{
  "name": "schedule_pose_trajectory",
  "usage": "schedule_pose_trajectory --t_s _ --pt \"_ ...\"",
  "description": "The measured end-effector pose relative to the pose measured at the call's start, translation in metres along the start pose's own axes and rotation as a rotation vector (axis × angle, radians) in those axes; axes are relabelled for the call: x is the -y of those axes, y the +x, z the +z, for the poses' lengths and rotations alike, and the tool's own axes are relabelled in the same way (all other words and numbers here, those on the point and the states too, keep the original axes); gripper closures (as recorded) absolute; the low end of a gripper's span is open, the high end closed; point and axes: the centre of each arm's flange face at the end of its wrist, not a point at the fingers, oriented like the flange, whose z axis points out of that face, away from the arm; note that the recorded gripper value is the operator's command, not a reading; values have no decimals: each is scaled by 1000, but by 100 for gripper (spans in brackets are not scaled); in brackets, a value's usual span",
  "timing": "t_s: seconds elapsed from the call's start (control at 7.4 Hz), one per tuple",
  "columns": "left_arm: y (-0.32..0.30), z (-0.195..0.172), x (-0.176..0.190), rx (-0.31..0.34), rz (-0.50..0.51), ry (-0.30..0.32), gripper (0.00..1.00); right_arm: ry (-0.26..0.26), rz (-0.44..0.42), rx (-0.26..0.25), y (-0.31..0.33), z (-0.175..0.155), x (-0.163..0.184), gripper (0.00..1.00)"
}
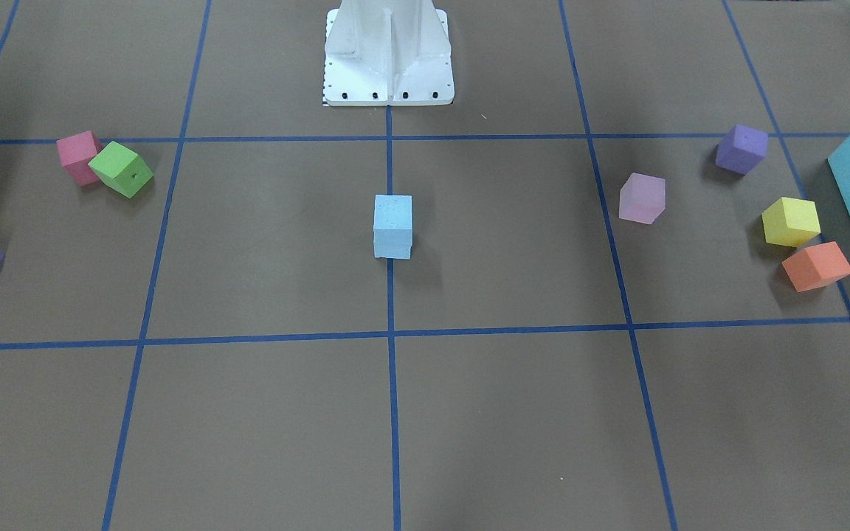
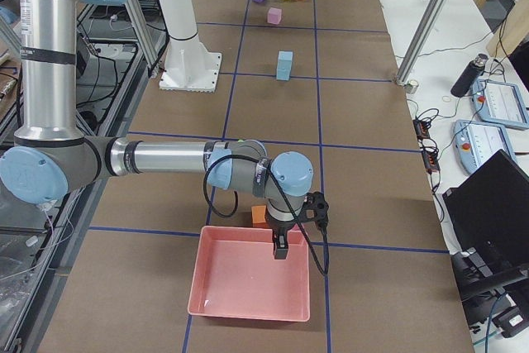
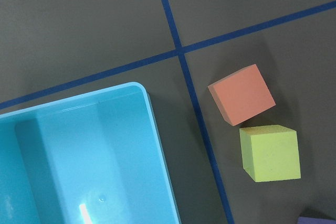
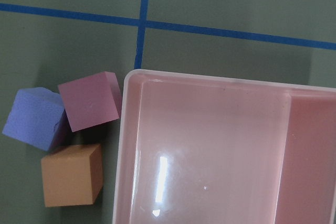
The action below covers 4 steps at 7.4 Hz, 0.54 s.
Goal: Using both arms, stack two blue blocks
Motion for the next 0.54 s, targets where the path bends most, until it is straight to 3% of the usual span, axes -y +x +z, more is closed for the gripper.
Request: schedule_pose_trajectory --t_s 0.54 --pt "0 2 -3 -2 -3 -3 2 0 0 0 0 0 0 0"
